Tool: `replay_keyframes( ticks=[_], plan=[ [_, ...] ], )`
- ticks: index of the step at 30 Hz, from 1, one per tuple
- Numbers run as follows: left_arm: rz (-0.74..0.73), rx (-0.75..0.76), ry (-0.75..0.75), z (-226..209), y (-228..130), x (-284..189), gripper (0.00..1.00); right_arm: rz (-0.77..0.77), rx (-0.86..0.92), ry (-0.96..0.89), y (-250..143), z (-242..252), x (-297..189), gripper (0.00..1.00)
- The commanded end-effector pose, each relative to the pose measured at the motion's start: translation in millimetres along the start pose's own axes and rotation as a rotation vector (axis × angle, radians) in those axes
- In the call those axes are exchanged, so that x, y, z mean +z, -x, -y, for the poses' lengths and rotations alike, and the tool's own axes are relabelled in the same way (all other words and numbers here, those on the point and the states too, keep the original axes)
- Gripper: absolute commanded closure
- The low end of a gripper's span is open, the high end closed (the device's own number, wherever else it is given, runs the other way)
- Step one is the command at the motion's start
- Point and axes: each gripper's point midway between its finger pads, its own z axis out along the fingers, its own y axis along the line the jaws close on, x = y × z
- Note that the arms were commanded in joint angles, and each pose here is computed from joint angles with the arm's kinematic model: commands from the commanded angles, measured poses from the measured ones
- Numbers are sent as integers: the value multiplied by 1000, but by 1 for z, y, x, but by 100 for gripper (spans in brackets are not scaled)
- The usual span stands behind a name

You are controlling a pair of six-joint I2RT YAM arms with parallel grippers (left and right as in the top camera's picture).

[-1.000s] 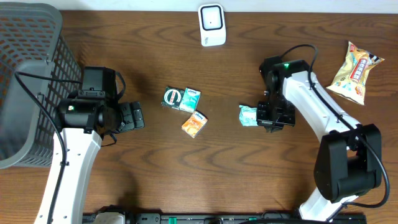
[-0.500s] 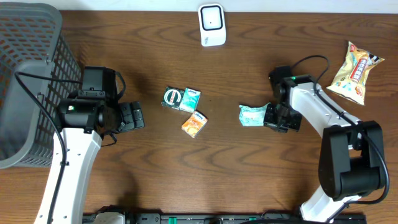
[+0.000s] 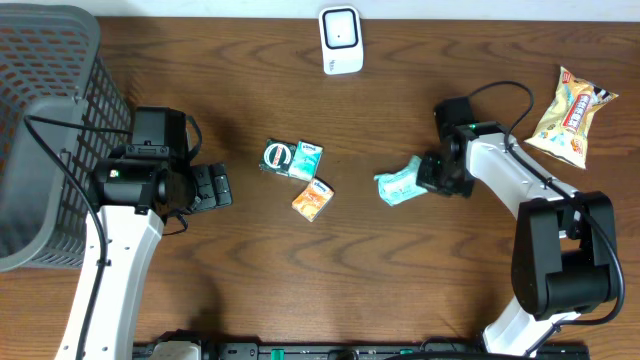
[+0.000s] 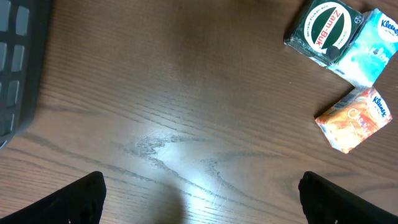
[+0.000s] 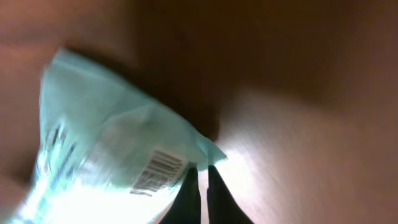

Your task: Scan the item barcode

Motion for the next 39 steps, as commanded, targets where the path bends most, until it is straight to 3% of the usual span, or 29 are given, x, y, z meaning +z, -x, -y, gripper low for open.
replay_keyframes(
  ticks=[1,8,20,22,23,26,30,39],
  plan=[
    [-9,-6,7,-1,-2,2,2,25,-62,68,9,-13,5,98],
    [-8,-6,7,-1,-2,2,2,86,-158,373,28,-73,-13,93],
    [-9,-6,7,-1,-2,2,2,12,-198,184,28,-59,-63,70],
    [-8,-6,7,-1,-2,2,2,6,-223,137,24,-62,-74,58],
    [-8,-6,7,-1,-2,2,2,3,-239,115,20,-63,-77,39],
    [-9,-6,7,-1,-2,2,2,12,-266,13,8,-64,-74,5],
    [-9,-6,7,-1,-2,2,2,89,-224,-189,-1,-56,-60,1],
    [-8,-6,7,-1,-2,2,3,80,-270,-423,-23,-53,-2,5]
  ],
)
